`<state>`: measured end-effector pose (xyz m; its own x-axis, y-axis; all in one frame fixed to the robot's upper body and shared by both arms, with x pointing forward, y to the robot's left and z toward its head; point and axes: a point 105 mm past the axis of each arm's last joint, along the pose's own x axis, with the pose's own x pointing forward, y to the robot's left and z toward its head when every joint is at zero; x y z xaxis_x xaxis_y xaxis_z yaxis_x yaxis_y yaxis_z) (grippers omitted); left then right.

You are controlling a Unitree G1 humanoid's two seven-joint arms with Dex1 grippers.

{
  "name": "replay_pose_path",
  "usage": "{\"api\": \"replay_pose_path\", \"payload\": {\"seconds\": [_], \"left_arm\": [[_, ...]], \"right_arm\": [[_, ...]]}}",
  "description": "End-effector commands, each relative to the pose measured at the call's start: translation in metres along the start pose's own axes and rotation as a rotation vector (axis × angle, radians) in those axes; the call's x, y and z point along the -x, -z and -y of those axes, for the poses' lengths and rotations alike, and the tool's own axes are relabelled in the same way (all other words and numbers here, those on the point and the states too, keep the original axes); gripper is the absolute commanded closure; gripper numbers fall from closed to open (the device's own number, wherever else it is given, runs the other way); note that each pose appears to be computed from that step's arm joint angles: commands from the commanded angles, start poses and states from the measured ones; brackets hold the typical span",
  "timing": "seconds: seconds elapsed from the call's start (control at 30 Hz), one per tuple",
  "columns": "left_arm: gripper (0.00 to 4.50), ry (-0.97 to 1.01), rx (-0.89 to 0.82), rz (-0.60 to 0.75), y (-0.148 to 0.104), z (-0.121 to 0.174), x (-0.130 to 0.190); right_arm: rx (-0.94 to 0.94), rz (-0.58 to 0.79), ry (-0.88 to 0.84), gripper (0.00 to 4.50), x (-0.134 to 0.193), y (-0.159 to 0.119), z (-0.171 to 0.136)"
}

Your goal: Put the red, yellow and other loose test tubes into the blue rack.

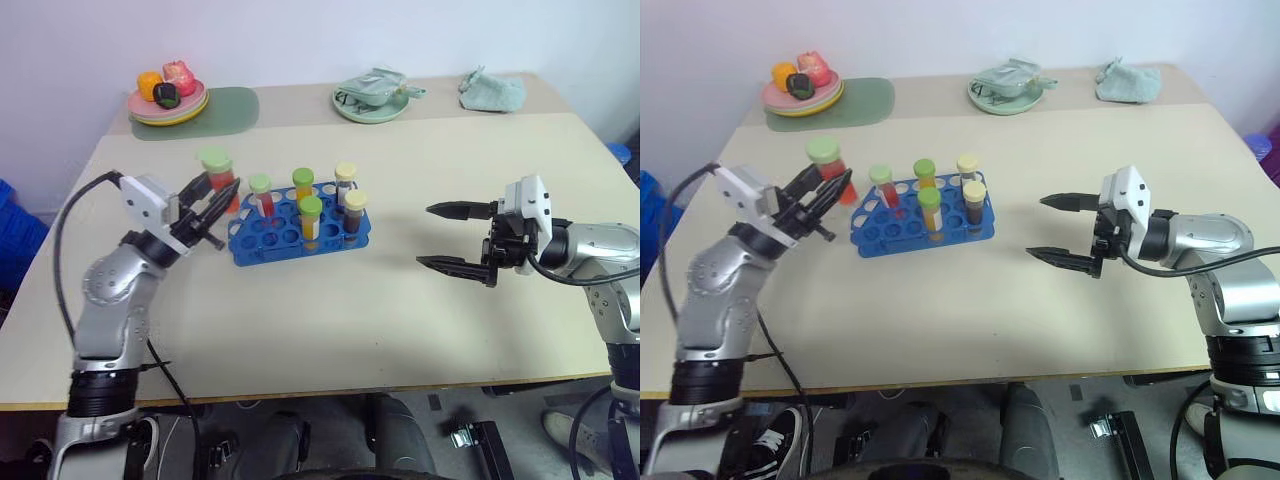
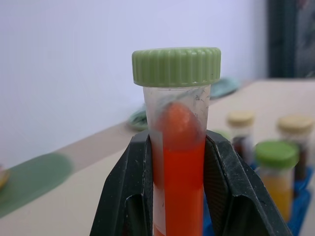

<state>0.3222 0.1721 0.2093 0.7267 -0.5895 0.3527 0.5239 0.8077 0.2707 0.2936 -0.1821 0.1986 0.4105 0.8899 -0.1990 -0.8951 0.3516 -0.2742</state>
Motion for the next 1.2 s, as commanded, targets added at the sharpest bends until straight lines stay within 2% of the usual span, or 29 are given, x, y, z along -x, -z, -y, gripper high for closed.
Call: {"api": "replay_pose_path", "payload": {"seconds": [0.03,0.2,0.37,0.43,0.63,0.83,1.2], "left_arm": [[3.64,0.023,0.017,0.030,0.003,0.011,-0.007],[3.64,0.007,0.034,0.033,0.017,0.024,-0.012],[3.64,-0.016,0.032,0.032,0.031,0.023,-0.011],[3.64,0.005,-0.024,0.013,0.037,0.026,-0.010],[3.64,-0.012,0.012,-0.002,0.047,0.028,-0.001],[3.64,0.018,0.049,0.001,0.052,0.041,0.000],[3.64,0.009,0.080,0.026,0.053,0.044,-0.017]], "right_arm": [[0.053,0.013,0.012,0.00,0.006,-0.014,0.000],[0.052,-0.002,0.024,0.00,0.011,-0.015,0.000],[0.049,-0.013,0.030,0.00,0.016,-0.016,-0.002],[0.060,-0.014,0.041,0.00,0.016,-0.017,0.000],[0.062,-0.003,0.040,0.00,0.014,-0.020,0.001],[0.062,-0.002,0.036,0.00,0.011,-0.019,0.000],[0.064,-0.009,0.037,0.00,0.012,-0.018,-0.003]]}}
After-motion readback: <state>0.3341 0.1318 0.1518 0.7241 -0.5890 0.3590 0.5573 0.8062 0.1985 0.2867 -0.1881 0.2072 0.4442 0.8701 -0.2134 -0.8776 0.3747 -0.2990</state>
